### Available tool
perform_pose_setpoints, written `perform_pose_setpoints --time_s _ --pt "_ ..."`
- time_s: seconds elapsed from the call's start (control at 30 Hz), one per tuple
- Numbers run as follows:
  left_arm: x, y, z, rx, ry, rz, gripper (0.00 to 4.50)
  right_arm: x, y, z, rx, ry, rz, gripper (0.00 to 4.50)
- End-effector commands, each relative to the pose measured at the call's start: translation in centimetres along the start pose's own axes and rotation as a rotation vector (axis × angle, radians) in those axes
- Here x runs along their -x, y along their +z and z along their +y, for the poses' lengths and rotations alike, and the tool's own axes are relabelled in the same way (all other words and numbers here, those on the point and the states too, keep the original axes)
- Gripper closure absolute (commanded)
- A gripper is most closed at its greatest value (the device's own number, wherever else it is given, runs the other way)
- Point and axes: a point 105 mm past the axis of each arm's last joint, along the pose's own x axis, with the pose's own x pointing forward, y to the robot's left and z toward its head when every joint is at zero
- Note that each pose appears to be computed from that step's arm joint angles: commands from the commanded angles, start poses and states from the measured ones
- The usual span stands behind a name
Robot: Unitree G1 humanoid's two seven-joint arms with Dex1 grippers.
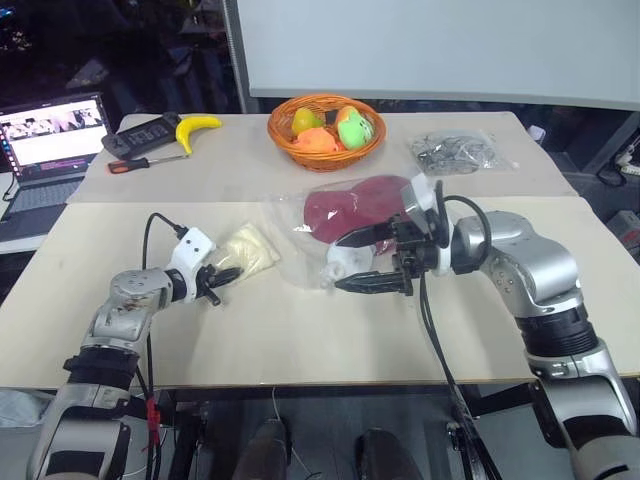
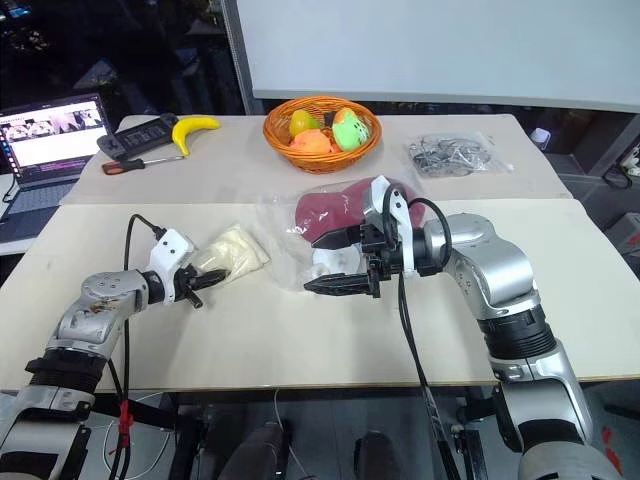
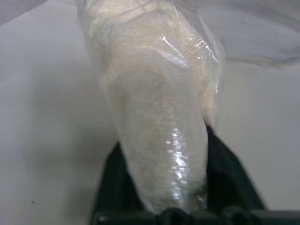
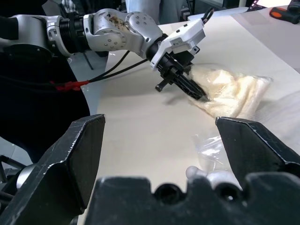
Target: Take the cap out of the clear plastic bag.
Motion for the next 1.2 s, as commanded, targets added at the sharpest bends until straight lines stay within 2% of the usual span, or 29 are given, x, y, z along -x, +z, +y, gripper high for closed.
perform_pose_setpoints --time_s 0.03,0.1,0.2,0.27,0.33,0.4,0.53,0.6,0.73,0.8,0.9,0.97,1.0,1.1,1.2 --pt "-0.6 -2.3 -1.6 0.023 -0.023 0.062 4.28 0.2 1.0 0.1 0.045 -0.01 -0.024 0.0" --pt "0.2 1.7 -2.9 0.035 -0.088 -0.101 4.28 0.1 0.9 0.1 0.042 -0.016 -0.023 0.0" --pt "2.4 6.0 -5.8 0.071 -0.245 -0.24 4.28 0.1 0.7 0.0 0.039 -0.023 -0.016 0.0" --pt "4.5 7.8 -7.8 0.112 -0.369 -0.279 4.28 0.2 0.6 0.1 0.037 -0.025 -0.016 0.0" --pt "5.5 8.4 -7.6 0.14 -0.37 -0.277 4.28 0.1 0.5 0.1 0.034 -0.03 -0.016 0.0" --pt "5.7 8.6 -5.4 0.195 -0.282 -0.279 4.28 0.1 0.4 0.1 0.03 -0.034 -0.02 0.0" --pt "4.6 7.9 1.3 0.261 0.022 -0.253 4.28 0.0 0.3 0.1 0.027 -0.044 -0.023 0.0" --pt "3.7 7.4 6.8 0.352 0.264 -0.269 4.28 -0.1 0.1 0.1 0.024 -0.053 -0.024 0.0" --pt "3.7 5.2 13.5 0.468 0.643 -0.249 4.28 -0.3 0.0 0.3 0.016 -0.068 -0.029 0.0" --pt "4.6 3.7 15.3 0.457 0.82 -0.198 4.28 -0.2 -0.1 0.5 0.009 -0.075 -0.03 0.0" --pt "5.7 2.1 16.2 0.459 0.955 -0.143 4.28 0.0 -0.2 0.7 0.0 -0.09 -0.027 0.0" --pt "6.1 1.2 16.3 0.471 1.005 -0.115 3.46 0.1 -0.3 0.8 -0.003 -0.099 -0.024 0.0" --pt "6.3 0.9 16.4 0.468 1.022 -0.099 3.31 0.1 -0.3 0.9 -0.004 -0.101 -0.023 0.0" --pt "7.4 -0.1 16.8 0.43 1.092 -0.046 2.12 0.2 -0.4 1.0 -0.007 -0.11 -0.018 0.0" --pt "8.1 -0.2 17.1 0.444 1.114 -0.052 1.07 0.3 -0.4 1.0 -0.008 -0.119 -0.014 0.0"
